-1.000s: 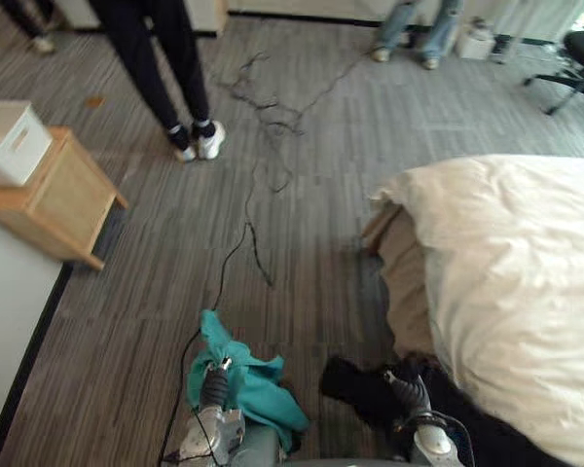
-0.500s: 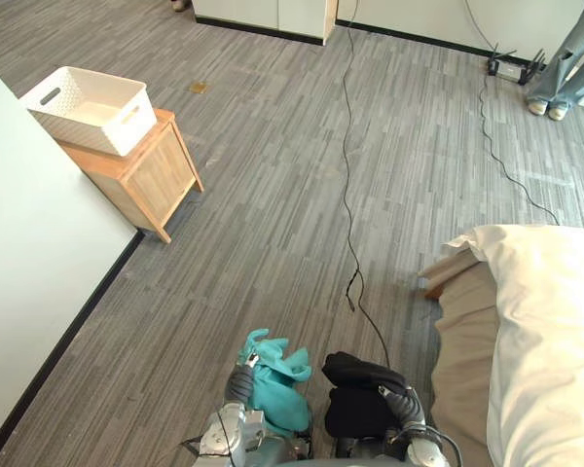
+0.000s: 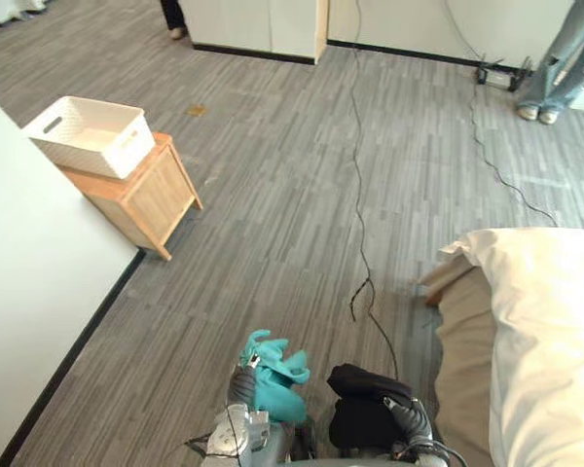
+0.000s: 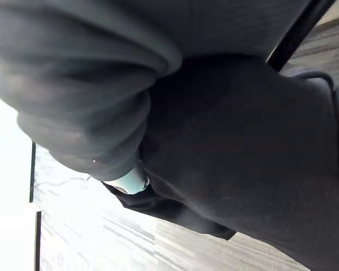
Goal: Tidy the bed and pick cloth on bed and put in laundry
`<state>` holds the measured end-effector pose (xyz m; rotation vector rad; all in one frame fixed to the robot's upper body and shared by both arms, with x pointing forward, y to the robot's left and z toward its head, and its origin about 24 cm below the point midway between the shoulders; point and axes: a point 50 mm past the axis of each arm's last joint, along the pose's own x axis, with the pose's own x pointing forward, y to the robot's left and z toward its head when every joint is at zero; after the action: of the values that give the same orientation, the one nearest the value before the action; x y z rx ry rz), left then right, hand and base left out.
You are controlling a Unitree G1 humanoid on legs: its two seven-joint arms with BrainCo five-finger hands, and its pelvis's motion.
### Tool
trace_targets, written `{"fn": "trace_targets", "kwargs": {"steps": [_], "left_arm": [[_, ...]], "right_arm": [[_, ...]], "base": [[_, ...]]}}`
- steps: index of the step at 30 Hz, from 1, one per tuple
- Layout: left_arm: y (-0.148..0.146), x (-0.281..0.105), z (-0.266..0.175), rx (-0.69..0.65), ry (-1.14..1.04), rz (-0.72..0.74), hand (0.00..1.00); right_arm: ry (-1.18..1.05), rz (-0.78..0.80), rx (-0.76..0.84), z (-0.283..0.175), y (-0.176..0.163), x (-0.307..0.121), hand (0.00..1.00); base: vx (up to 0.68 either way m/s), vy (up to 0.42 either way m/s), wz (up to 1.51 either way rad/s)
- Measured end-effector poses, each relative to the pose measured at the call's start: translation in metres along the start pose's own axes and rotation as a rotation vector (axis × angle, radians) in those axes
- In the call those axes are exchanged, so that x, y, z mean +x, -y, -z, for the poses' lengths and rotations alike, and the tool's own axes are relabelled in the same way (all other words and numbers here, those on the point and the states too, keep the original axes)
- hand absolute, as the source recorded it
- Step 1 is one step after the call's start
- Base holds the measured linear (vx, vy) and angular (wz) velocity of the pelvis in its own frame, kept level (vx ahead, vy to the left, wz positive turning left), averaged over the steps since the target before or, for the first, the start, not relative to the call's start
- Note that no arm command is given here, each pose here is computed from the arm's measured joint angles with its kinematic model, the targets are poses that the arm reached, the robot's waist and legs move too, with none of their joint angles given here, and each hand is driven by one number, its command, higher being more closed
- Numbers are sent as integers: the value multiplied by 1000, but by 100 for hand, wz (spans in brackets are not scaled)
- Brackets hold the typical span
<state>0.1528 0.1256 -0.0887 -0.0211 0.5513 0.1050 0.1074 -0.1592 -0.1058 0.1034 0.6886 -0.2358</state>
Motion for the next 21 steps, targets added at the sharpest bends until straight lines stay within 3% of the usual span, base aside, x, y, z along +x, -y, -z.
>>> {"fn": "trace_targets", "kwargs": {"steps": [11, 16, 21], "left_arm": [[19, 6, -8, 27, 26, 26, 100], [17, 6, -7, 128, 35, 63, 100], [34, 17, -23, 228, 104, 139, 100]], "right_arm": [[74, -31, -45, -18, -5, 4, 100], [84, -18, -34, -18, -1, 0, 100], [203, -23, -7, -41, -2, -1, 100]], "base": [[383, 125, 24], [497, 53, 47], [520, -167, 62]]}}
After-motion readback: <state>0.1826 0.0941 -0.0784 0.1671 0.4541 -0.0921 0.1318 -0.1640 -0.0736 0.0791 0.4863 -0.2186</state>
